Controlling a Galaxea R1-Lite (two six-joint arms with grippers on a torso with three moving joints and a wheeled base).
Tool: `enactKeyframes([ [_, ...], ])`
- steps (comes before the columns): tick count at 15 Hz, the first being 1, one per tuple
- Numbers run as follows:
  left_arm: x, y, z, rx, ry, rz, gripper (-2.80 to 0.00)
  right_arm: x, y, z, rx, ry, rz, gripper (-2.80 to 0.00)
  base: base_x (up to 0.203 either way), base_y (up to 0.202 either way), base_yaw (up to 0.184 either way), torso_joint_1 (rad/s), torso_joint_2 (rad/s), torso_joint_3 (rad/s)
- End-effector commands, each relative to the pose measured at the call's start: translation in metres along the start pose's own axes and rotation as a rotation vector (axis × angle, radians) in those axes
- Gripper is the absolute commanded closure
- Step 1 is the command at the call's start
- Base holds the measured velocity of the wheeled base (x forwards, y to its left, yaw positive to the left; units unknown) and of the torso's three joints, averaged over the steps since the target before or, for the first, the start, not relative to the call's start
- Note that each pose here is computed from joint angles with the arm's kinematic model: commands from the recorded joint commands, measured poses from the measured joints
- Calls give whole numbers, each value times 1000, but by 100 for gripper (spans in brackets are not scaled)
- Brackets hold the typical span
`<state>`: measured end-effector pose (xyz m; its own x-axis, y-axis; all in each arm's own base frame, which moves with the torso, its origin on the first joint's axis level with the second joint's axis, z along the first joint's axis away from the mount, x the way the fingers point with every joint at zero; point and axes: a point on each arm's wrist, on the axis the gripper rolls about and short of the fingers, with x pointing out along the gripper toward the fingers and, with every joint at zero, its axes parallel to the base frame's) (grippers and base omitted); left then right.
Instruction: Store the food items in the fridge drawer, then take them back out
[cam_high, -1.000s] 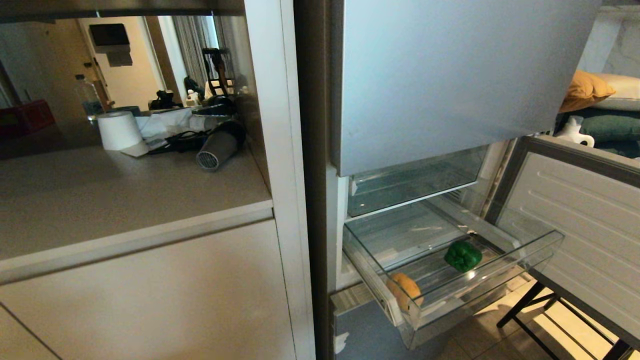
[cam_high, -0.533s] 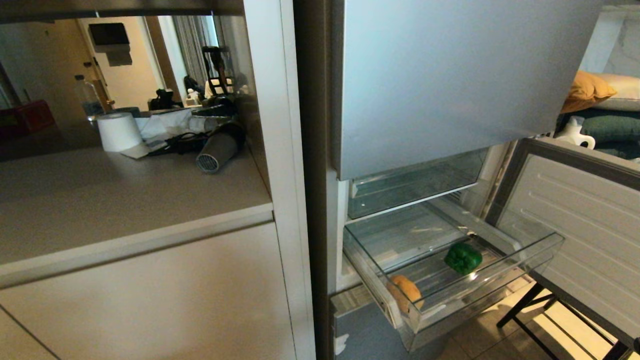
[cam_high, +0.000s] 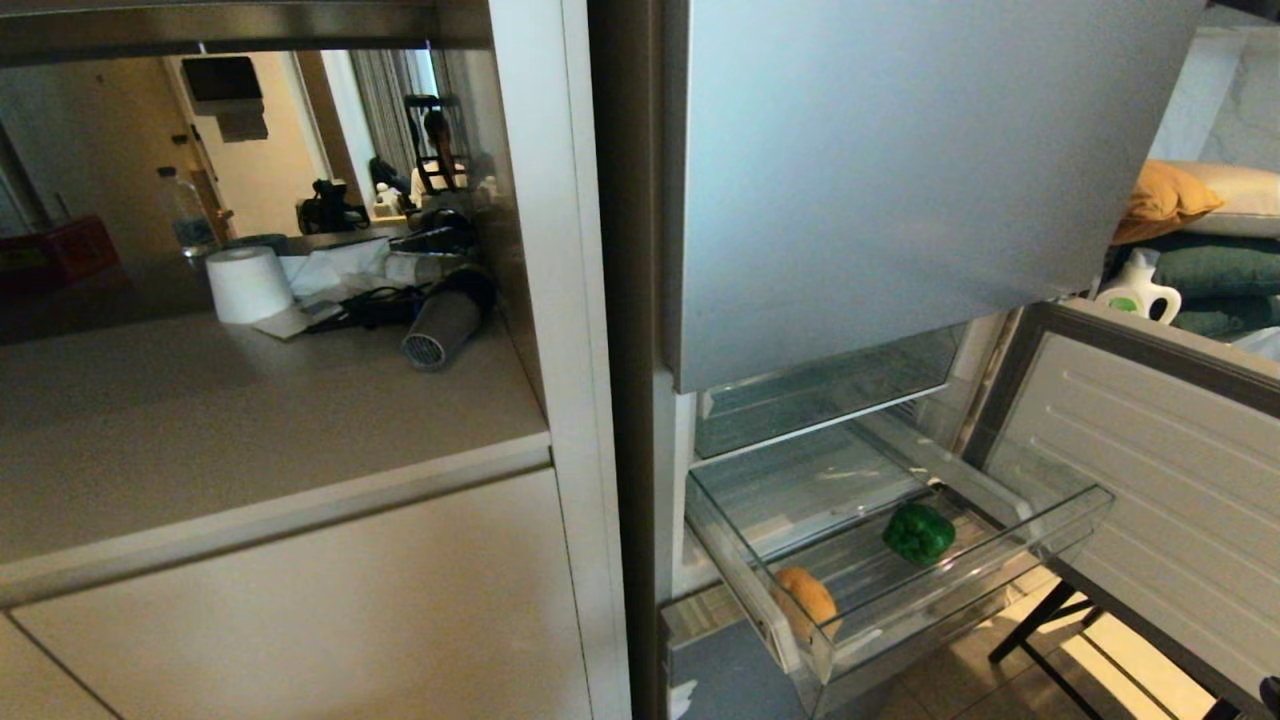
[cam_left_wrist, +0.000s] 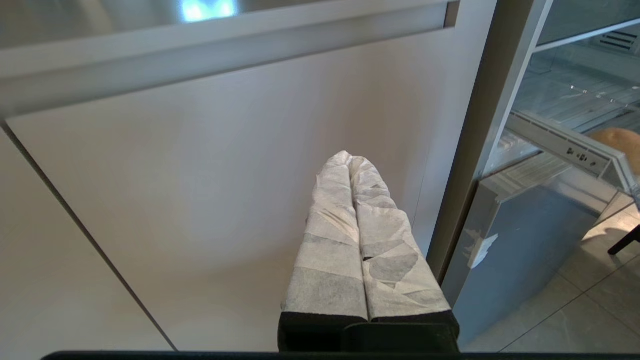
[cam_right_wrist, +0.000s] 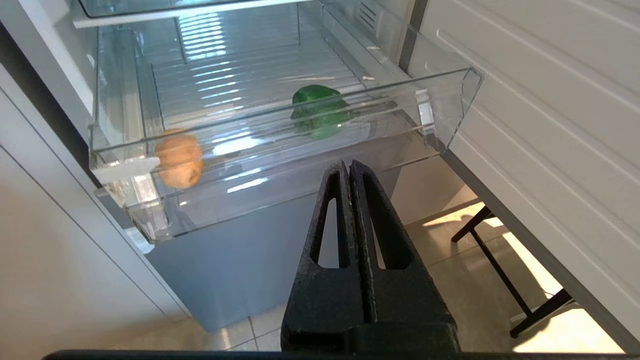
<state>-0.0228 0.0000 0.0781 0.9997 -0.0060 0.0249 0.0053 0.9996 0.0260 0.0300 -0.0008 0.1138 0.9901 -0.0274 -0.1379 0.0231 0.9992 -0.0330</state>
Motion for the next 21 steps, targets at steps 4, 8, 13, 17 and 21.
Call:
enactKeyframes([
  [4, 1, 0, -3, 0, 10, 0, 0, 0, 0, -3, 6, 29, -2, 0, 0, 0, 0, 107, -231, -127],
  [8, 1, 0, -3, 0, 11, 0, 0, 0, 0, -3, 5, 33, 0, 0, 0, 0, 0, 82, -180, -99],
  [13, 1, 0, -3, 0, 11, 0, 0, 3, 0, -4, 7, 66, 0, 0, 0, 0, 0, 76, -156, -82],
  [17, 1, 0, -3, 0, 11, 0, 0, 9, 0, -5, -1, 110, 2, 0, 0, 0, 0, 17, -31, -20],
  [21, 1, 0, -3, 0, 11, 0, 0, 23, 0, -4, -4, 190, 6, 0, 0, 0, 0, 0, 0, 0],
])
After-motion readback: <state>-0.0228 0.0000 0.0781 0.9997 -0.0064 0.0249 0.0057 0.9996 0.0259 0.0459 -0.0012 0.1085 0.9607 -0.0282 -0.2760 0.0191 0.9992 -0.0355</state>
